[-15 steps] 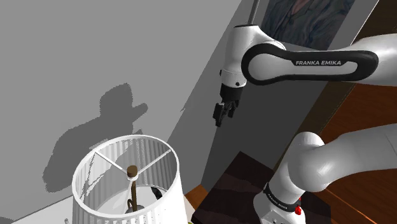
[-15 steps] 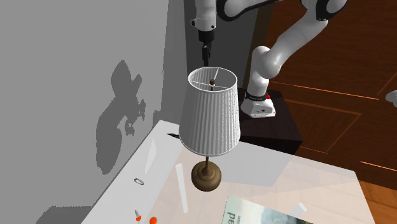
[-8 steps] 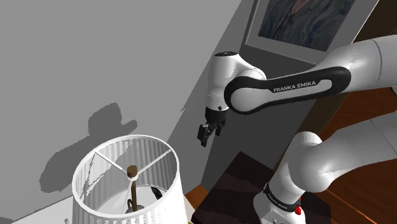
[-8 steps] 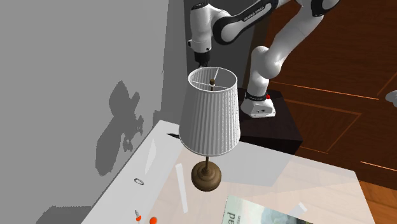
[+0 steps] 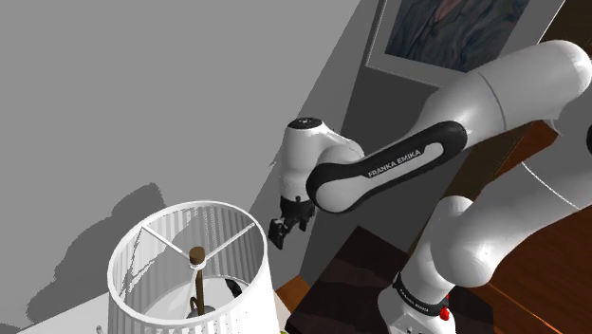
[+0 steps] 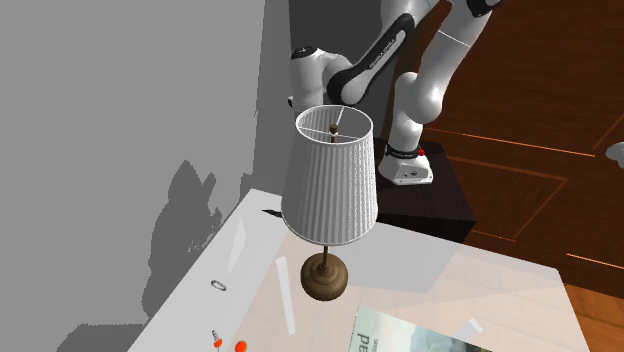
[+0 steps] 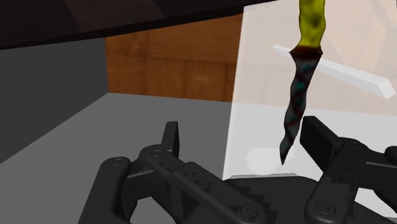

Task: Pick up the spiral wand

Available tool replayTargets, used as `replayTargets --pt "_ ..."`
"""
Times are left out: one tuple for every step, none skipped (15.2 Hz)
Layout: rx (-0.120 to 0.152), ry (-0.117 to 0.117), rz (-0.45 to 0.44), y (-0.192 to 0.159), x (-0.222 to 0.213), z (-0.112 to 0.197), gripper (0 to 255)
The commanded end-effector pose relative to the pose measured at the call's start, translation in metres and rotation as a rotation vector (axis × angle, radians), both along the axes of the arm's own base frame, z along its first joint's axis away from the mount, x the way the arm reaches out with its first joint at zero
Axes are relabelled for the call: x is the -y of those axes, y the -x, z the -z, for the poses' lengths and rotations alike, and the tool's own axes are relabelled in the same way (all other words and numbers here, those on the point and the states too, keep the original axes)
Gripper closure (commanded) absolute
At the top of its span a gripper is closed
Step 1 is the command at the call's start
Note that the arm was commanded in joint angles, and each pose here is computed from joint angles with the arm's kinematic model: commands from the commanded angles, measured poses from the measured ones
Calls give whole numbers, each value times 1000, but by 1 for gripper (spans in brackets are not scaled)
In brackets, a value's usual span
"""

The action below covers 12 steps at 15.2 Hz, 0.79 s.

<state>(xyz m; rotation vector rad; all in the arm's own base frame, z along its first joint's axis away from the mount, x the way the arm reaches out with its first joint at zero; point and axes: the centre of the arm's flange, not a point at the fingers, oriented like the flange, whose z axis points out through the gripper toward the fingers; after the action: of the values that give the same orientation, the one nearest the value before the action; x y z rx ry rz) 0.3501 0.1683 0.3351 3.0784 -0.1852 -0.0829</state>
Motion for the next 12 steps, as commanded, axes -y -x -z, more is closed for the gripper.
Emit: replayTargets --pt "2 -2 9 -4 -13 22 0" --pt "2 -3 13 -6 -21 33 0" --pt "3 -3 17 -9 -28 43 0" --pt "3 -4 21 -12 -35 54 0" --pt "3 -4 25 -14 -42 65 0" --pt "3 -5 30 -17 -49 75 0" --pt "4 -5 34 -20 -56 86 0" --pt "4 -6 38 -22 -63 97 0" --pt "4 -6 42 -25 -70 108 0" --pt "5 -6 46 -28 -78 118 0" --pt "5 -7 50 -31 -85 129 0" --pt "5 -7 54 -33 -92 140 0"
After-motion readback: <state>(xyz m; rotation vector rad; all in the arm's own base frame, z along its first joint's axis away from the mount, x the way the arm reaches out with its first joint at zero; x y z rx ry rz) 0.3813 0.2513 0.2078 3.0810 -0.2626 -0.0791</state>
